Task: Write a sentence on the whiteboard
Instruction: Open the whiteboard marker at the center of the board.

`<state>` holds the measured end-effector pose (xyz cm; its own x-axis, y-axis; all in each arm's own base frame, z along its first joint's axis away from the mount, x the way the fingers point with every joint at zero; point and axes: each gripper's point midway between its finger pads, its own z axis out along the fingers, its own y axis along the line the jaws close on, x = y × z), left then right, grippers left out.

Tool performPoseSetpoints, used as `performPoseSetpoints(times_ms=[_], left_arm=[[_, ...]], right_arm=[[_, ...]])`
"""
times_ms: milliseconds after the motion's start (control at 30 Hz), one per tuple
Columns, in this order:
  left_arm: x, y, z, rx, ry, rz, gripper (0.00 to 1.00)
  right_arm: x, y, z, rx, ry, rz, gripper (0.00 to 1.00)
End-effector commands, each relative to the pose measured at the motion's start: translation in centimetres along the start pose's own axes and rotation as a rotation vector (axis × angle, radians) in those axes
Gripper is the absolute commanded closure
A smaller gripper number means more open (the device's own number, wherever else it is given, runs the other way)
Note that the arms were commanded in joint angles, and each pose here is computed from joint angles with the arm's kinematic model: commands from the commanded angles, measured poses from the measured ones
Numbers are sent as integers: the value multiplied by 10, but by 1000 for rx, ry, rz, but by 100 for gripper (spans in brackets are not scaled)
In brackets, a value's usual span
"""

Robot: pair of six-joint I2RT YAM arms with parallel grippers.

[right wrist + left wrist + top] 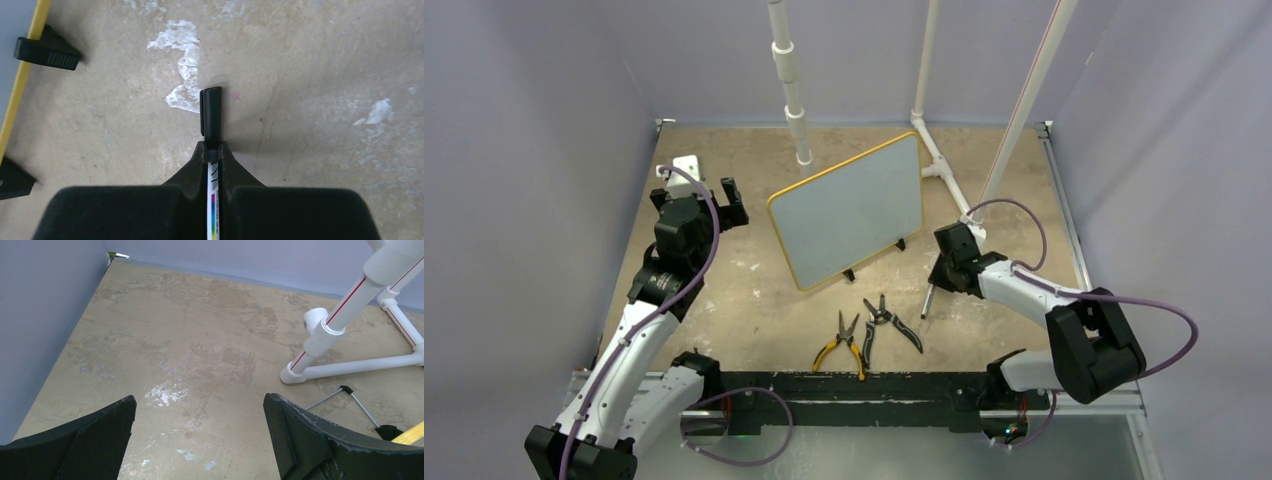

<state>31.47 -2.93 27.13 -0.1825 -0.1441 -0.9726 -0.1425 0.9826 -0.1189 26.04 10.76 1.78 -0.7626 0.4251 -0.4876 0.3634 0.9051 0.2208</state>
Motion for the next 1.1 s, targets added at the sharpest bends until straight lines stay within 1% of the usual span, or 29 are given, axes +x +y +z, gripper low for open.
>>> performPoseSetpoints(times_ms=[0, 133, 233, 300, 433, 533, 667, 767, 867, 967, 1000, 1067], left_arm=[[-4, -1, 2, 12, -17, -2, 2], [-3, -5, 3, 35, -16, 17, 2], [-12, -15, 0, 98, -49, 37, 3], [-23, -20, -4, 134, -95, 55, 5], [-66, -44, -20, 265, -185, 55, 7], [-99, -88, -35, 479, -202, 61, 8], [-118, -145, -51, 732, -99, -4, 15], [-129, -183, -71, 912, -85, -101, 16], [-127, -212, -89, 1043, -58, -184, 16], [-110, -237, -103, 1116, 15, -199, 16], [-109, -245, -108, 1148, 15, -209, 16], [-99, -258, -116, 1198, 59, -235, 16]], right_arm=[[14, 3, 6, -37, 68, -77, 100], [4, 18, 1, -106, 36, -110, 100], [-16, 37, -16, -205, -40, -135, 100], [-32, 53, -34, -293, -110, -156, 100], [-61, 91, -87, -538, -271, -213, 100], [-80, 123, -142, -755, -421, -268, 100], [-96, 153, -208, -960, -574, -340, 100], [-102, 176, -245, -1056, -657, -392, 100], [-107, 196, -270, -1108, -714, -437, 100], [-111, 208, -285, -1156, -748, -455, 100], [-113, 210, -290, -1170, -762, -460, 100], [-114, 214, -297, -1194, -780, -472, 100]])
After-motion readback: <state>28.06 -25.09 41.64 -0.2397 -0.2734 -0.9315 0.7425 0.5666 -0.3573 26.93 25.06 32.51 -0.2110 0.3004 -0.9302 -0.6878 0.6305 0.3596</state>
